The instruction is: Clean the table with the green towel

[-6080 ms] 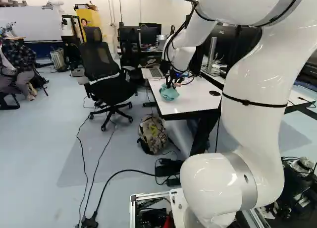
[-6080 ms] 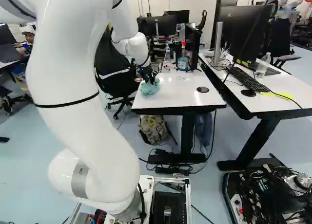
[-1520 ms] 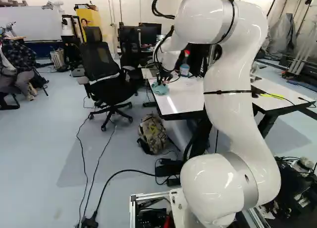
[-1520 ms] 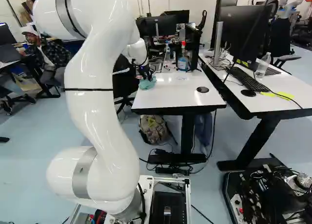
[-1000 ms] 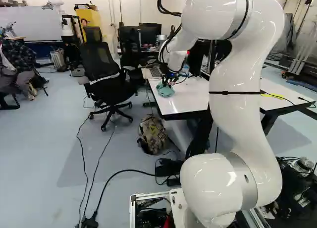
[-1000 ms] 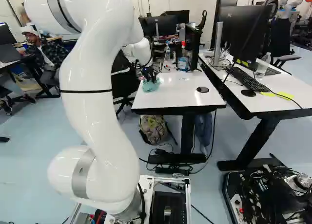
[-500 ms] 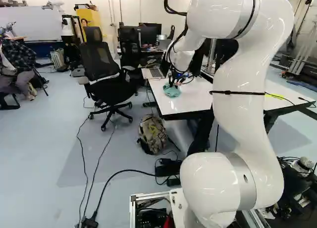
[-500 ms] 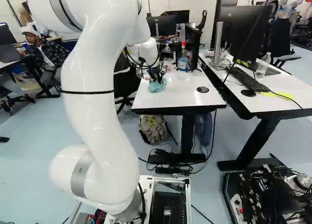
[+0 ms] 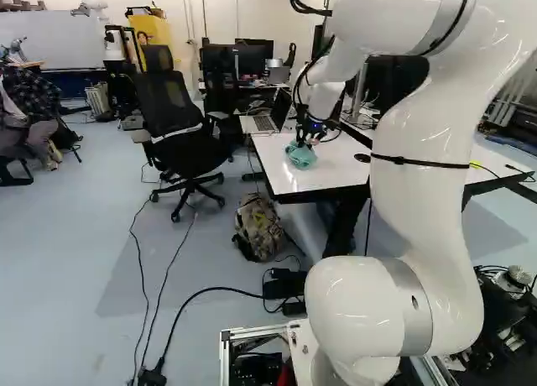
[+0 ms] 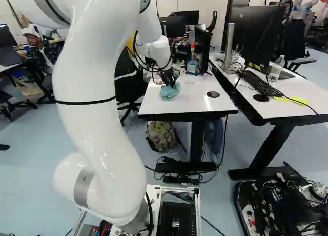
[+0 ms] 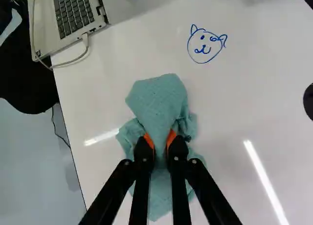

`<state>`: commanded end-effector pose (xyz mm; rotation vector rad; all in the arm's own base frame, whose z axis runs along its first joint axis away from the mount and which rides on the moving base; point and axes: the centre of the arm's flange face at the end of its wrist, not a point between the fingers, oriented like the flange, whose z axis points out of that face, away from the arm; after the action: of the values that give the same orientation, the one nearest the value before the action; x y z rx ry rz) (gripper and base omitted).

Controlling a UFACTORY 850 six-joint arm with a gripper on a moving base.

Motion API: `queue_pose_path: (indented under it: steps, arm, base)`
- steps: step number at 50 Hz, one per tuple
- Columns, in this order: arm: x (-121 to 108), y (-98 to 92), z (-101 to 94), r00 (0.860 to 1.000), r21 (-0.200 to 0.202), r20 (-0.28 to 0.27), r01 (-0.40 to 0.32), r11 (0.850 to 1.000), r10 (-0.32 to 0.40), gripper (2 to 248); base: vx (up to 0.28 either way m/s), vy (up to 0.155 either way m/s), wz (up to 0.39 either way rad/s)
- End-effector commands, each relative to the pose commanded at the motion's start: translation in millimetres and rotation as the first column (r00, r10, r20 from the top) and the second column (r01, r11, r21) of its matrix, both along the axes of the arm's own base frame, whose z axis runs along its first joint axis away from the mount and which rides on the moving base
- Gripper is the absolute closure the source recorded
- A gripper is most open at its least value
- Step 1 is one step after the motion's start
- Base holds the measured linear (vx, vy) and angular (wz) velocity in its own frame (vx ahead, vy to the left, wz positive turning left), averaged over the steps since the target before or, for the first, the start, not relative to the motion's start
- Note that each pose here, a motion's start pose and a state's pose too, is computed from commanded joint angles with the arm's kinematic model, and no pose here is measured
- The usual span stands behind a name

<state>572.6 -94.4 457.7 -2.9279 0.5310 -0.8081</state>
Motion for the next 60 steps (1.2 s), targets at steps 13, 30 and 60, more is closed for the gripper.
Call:
queue_pose_path:
  steps: [13,30,60]
  arm:
    - [-25,-7.9,0.8,1.0,0.002,-0.012,0.022,1.0,-0.022,204]
    - [-32,-22.3,0.9,0.999,0.002,-0.014,0.049,0.999,-0.049,204]
    - [-35,-24.5,19.2,0.998,-0.003,0.019,0.055,0.999,-0.054,204]
  base:
    - [0.0,0.0,0.0]
    - [0.0,0.0,0.0]
    - [0.0,0.0,0.0]
